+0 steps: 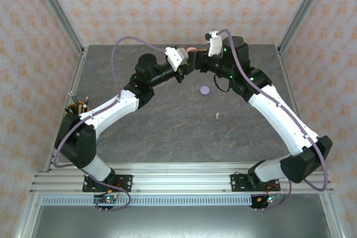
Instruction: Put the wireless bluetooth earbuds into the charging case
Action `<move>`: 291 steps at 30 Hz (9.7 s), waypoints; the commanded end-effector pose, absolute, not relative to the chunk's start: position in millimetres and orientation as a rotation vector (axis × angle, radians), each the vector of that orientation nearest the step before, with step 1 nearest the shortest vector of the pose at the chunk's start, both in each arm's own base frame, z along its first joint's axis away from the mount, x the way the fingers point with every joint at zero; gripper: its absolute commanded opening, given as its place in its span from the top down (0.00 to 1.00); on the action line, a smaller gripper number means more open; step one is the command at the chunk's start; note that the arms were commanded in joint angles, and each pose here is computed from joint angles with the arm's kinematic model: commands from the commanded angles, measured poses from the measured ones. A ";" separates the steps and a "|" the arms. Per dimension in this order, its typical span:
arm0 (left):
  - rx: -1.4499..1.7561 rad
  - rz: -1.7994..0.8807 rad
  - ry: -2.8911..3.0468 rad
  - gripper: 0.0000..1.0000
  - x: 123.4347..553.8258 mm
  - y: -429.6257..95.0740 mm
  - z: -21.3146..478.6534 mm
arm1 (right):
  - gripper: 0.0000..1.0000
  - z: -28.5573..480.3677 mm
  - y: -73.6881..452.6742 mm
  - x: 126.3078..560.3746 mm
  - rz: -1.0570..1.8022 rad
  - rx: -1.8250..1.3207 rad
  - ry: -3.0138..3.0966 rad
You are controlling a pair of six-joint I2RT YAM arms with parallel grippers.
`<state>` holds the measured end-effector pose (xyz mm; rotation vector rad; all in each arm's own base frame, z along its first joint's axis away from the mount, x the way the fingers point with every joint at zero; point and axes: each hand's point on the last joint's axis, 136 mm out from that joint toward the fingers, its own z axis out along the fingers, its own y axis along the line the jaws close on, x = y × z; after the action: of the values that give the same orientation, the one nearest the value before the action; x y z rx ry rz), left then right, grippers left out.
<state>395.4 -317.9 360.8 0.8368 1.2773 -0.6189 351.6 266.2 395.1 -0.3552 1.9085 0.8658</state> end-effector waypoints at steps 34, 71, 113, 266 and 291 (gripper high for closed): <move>0.688 -0.584 1.215 1.00 344.5 -268.7 365.4 | 0.38 168.5 99.4 317.3 0.158 0.604 2.623; 0.666 -0.560 1.250 1.00 313.1 -243.1 351.8 | 0.66 14.4 125.6 326.1 0.053 0.623 2.970; 0.655 -0.496 1.300 1.00 336.2 -246.1 352.2 | 0.82 244.1 196.0 374.8 0.868 0.261 2.312; 0.892 -0.848 1.305 1.00 347.0 -323.3 328.5 | 0.91 359.9 240.9 393.0 1.016 -0.087 2.393; 0.845 -0.819 1.325 1.00 375.1 -330.2 327.5 | 0.93 340.5 231.4 308.8 0.956 -0.191 2.488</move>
<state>361.9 -335.8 296.1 0.9052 1.4002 -0.8618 322.1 237.2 342.7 -0.2211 2.4598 0.9608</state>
